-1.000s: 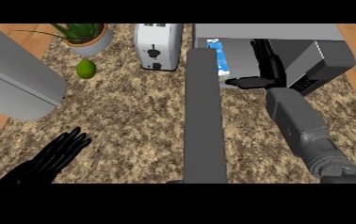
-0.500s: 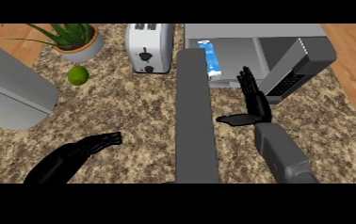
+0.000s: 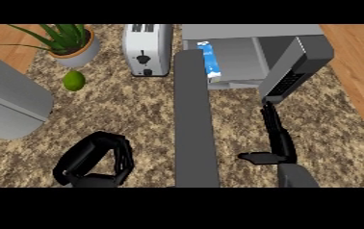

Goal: Pick up the milk, place it into the microwave and close the microwave

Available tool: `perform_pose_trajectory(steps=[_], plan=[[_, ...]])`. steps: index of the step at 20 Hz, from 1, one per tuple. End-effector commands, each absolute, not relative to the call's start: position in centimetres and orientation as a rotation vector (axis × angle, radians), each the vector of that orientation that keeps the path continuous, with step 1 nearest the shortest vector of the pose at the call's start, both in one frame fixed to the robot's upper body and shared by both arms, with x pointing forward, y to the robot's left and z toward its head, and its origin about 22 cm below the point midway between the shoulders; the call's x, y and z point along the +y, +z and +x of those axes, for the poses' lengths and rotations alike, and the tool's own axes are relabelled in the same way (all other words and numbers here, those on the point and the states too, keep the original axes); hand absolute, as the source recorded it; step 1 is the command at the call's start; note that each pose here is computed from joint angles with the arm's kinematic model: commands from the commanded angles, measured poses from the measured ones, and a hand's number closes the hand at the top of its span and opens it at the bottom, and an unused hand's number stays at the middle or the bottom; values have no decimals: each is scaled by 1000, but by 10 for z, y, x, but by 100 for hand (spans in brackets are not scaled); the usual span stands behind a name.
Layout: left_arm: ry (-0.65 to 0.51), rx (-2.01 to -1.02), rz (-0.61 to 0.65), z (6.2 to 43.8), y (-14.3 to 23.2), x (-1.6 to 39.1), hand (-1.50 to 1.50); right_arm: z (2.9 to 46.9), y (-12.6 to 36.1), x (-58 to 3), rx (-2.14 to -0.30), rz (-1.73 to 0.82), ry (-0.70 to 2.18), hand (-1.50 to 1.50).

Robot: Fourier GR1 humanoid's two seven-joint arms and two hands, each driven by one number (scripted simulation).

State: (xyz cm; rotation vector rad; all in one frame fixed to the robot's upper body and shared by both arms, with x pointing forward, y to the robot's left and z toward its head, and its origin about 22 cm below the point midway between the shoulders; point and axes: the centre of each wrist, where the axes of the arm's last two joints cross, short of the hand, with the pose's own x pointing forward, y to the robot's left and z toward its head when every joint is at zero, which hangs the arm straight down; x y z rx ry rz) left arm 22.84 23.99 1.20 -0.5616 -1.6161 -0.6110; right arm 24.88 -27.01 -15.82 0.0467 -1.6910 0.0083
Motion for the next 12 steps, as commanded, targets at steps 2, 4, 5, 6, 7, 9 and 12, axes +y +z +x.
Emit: perform_pose_trajectory(steps=[2,4,5,6,7,9,12], plan=[[-713,-1562,-559,240,1,228,150,211,-156,-320,-1726,14,-35,-150],[-761,-1587,-510,252,4,203,150,184,-164,-316,-1721,-1,-44,-150],[-777,-1586,-544,257,-2,204,150,181,-155,-336,-1733,-6,-34,-150],[-805,-1583,-548,261,-5,189,150,164,-163,-320,-1737,5,-46,-150],[-814,-1583,-533,257,-8,186,150,149,-160,-333,-1740,-3,-75,-150],[-813,-1589,-561,263,-13,174,150,136,-151,-334,-1758,1,-75,-150],[-851,-1637,-539,255,-23,154,150,115,-129,-362,-1782,37,-66,-150]])
